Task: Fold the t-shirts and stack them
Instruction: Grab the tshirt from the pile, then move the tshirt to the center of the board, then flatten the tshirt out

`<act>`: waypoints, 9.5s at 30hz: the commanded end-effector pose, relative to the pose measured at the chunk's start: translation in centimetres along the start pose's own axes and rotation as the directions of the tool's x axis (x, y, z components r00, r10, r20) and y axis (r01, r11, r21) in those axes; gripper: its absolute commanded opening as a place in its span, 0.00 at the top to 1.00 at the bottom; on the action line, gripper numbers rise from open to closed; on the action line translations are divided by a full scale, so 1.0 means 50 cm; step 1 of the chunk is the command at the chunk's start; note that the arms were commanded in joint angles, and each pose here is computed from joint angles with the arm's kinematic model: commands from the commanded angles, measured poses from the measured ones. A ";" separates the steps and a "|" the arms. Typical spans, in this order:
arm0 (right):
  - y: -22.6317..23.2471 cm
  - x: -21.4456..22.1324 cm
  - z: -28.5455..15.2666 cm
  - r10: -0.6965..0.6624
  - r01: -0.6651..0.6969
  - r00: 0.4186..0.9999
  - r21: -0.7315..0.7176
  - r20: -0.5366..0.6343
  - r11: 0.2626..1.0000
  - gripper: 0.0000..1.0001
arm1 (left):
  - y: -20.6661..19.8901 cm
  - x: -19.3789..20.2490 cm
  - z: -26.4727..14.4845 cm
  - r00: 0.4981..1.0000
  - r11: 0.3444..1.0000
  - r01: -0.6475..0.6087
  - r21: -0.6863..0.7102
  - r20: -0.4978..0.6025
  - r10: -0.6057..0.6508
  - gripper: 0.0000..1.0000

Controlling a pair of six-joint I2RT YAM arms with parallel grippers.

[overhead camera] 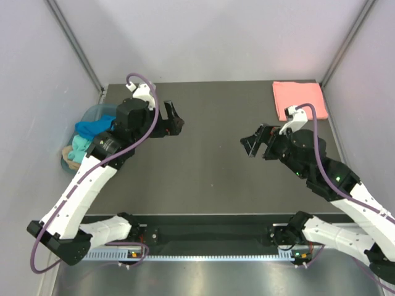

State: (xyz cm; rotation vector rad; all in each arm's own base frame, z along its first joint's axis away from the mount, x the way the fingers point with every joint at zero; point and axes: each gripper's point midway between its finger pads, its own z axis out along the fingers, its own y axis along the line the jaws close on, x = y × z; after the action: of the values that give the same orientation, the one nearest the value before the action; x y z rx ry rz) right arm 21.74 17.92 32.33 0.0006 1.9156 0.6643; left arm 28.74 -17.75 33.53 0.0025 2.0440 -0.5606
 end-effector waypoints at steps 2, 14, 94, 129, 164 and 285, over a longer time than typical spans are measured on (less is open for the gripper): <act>0.004 -0.024 -0.017 0.006 -0.005 0.999 -0.015 0.053 1.000 0.00 | 0.009 -0.024 -0.002 0.998 0.999 0.023 -0.032 0.066 -0.021 0.04; -0.003 -0.011 -0.034 0.009 -0.007 0.999 -0.037 0.049 0.999 0.00 | 0.318 -0.091 0.078 0.994 0.793 0.109 -0.599 0.073 -0.082 0.07; -0.088 0.094 -0.011 -0.042 0.049 0.997 0.108 -0.068 0.993 0.00 | 0.074 0.336 0.149 0.909 0.962 0.237 -0.134 -0.320 -0.268 0.53; -0.287 0.062 0.464 0.002 0.034 0.981 0.185 -0.194 0.982 1.00 | 0.007 0.263 0.493 0.876 0.991 0.136 0.016 -0.469 -0.112 1.00; -0.228 0.380 -0.059 0.279 -0.263 0.908 0.092 -0.314 0.960 0.89 | 0.105 0.435 0.052 0.910 0.964 0.258 -0.072 -0.318 -0.267 0.40; -0.185 -0.062 0.134 0.127 -0.108 0.991 0.361 -0.031 0.926 1.00 | -0.022 -0.072 -0.052 0.978 0.944 0.089 0.318 0.150 -0.143 1.00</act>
State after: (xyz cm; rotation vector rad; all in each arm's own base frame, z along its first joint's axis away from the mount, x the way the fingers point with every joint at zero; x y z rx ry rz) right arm 32.36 12.61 40.48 0.3009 1.8052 0.5255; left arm 30.93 -15.23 45.13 -0.0612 1.5898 -0.8320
